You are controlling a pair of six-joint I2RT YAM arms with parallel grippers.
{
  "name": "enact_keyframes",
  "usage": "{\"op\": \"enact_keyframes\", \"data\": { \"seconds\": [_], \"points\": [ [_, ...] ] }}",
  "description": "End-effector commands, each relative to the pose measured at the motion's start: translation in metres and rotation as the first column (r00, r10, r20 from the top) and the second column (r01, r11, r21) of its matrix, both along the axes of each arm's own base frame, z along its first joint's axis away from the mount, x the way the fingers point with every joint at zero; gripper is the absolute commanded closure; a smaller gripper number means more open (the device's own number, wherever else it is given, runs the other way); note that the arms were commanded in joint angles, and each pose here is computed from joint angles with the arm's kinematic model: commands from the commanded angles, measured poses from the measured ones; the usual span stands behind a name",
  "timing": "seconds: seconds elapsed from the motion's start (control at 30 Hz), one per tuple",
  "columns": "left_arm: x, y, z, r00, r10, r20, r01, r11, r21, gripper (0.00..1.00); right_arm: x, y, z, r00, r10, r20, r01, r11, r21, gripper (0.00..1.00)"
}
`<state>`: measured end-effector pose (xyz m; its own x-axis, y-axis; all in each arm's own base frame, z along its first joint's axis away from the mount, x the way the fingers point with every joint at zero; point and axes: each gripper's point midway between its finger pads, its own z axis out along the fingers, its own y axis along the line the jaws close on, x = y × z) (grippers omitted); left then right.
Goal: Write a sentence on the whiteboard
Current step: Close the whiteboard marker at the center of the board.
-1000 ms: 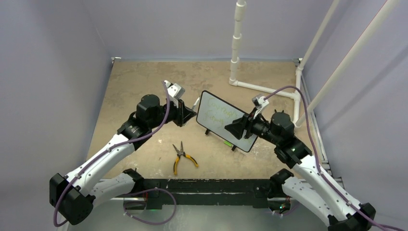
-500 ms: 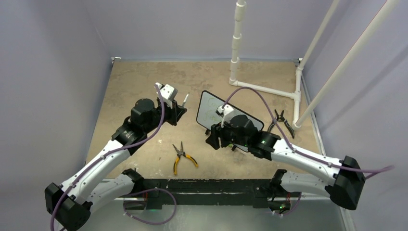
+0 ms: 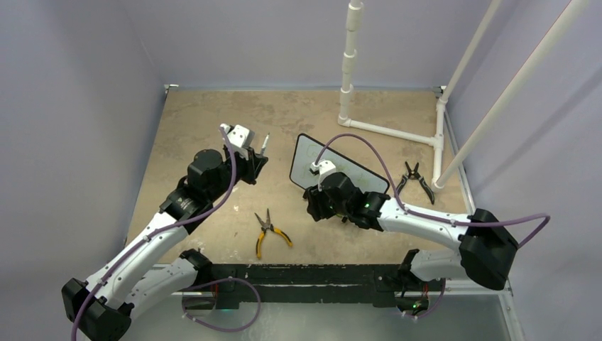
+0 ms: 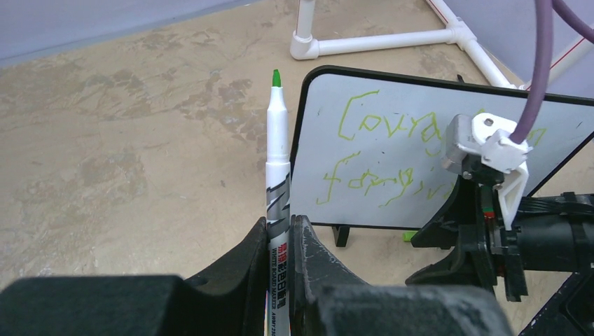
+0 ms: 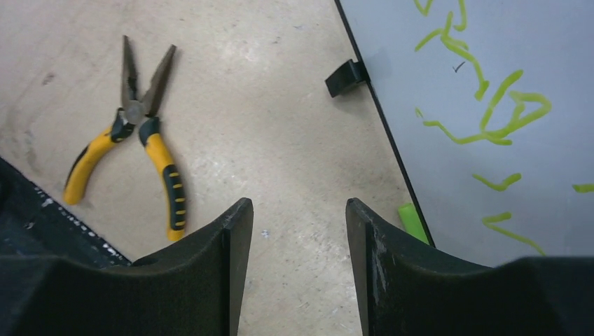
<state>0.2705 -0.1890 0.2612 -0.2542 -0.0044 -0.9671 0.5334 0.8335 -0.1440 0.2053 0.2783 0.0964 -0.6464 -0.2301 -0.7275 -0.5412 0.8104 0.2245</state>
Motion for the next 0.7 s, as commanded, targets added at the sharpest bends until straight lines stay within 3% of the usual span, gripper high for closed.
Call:
{"op": "enact_keyframes", "data": {
  "seconds": [0.0, 0.67],
  "points": [
    [0.004, 0.004, 0.002, 1.0, 0.017, 0.023, -0.018, 1.0, 0.014, 1.0, 0.011, -0.004, -0.006, 0.998, -0.048, 0.038, 0.05, 0.998, -0.041, 0.47],
    [0.005, 0.004, 0.002, 1.0, 0.018, 0.023, -0.018, 1.0, 0.01, 1.0, 0.02, -0.031, -0.041, 0.972, -0.236, 0.01, 0.234, 0.955, -0.184, 0.48]
  ]
}}
